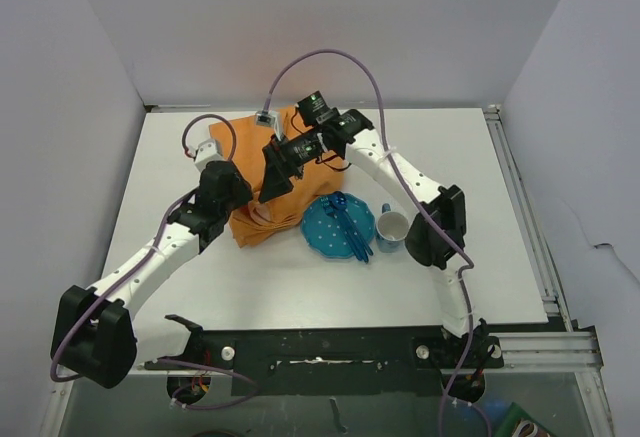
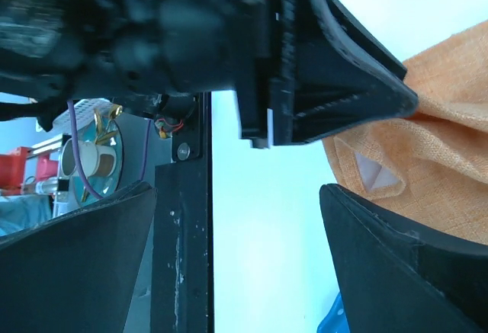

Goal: Set the dinner table for one person

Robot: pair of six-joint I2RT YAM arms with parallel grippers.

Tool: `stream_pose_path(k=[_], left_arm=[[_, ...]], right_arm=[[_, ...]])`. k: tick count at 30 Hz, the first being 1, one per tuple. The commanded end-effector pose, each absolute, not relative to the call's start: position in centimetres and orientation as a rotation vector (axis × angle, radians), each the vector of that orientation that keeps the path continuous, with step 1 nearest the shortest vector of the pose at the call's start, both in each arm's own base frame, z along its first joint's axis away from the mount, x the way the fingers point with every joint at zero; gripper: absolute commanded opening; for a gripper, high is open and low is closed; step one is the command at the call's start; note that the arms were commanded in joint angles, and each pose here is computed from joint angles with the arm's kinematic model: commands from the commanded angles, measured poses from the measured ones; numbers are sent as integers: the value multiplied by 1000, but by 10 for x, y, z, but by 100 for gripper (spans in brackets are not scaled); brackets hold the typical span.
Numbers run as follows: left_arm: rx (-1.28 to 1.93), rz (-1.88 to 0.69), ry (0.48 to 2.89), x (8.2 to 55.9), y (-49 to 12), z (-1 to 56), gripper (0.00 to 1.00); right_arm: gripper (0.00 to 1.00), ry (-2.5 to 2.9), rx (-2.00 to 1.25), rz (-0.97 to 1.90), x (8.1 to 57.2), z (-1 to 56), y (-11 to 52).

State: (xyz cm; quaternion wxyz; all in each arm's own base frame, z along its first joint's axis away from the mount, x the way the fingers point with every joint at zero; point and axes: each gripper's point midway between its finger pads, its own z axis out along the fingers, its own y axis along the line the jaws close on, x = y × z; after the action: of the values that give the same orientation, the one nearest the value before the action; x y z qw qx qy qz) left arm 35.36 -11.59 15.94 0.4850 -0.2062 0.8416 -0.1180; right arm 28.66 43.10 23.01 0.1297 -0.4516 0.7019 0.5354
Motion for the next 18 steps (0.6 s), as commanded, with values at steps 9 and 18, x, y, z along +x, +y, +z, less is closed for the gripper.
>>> stream_pose_path(k=[9,18], left_arm=[[-425,-501,1934,371,-149,197,27],[-298,-657,1969,393,-192,179,33]], right_arm=[[93,2190,-996,1190,384,215,338],[94,2392,-798,1094,434,149,289]])
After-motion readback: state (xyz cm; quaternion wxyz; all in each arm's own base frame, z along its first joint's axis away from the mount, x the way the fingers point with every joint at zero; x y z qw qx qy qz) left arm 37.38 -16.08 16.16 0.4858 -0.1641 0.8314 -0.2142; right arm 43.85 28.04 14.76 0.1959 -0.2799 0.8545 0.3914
